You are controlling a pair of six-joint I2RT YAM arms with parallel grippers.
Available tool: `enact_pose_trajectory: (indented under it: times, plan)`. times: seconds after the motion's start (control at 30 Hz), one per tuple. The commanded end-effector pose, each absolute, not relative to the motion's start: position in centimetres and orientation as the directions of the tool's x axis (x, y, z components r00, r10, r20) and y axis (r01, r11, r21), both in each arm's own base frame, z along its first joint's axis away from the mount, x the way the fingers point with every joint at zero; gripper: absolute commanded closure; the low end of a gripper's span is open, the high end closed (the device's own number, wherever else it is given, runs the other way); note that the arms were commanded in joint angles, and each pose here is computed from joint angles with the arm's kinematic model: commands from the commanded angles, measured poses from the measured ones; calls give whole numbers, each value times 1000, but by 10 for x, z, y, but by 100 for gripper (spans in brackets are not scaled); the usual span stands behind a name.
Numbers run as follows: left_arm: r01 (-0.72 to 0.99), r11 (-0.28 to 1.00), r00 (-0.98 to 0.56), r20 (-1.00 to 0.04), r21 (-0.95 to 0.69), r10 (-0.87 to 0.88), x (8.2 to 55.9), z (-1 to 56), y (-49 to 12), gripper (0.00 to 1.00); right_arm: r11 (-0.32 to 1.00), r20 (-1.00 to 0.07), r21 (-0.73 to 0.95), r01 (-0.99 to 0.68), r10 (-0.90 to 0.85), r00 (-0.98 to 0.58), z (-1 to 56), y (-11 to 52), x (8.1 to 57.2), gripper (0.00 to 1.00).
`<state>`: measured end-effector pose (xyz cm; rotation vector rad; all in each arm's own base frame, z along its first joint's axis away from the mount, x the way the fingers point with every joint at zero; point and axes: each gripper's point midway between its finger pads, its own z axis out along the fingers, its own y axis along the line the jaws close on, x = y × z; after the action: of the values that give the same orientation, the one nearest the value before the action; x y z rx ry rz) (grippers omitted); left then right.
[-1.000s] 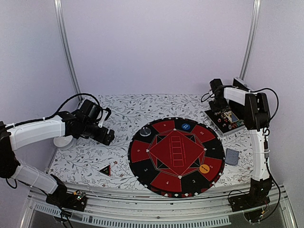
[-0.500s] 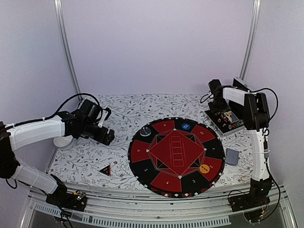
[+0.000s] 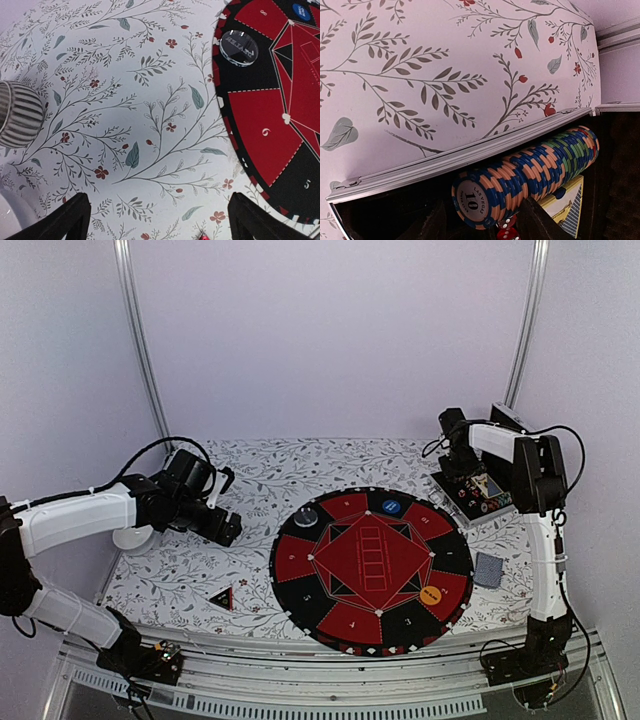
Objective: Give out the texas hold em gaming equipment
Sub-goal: Pick up the pile of poker chips from the chip case.
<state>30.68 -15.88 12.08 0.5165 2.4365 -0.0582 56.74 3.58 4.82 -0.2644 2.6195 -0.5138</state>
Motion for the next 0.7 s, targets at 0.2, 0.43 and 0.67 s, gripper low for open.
enact_pose_trajectory:
  times: [0.2,0.43,0.67]
  plan:
    - [379,922,-706,-620,79,343,307,126,-156,2,952,-389,-296,-77,-194,-900,26,37,569,47]
    - [380,922,-707,-617,79,345,307,125,-156,2,975,-467,-185,-119,-194,-863,52,64,578,58]
    - [378,923,-704,-622,80,342,307,127,-156,2,968,-469,-193,-158,-233,-852,57,70,577,66]
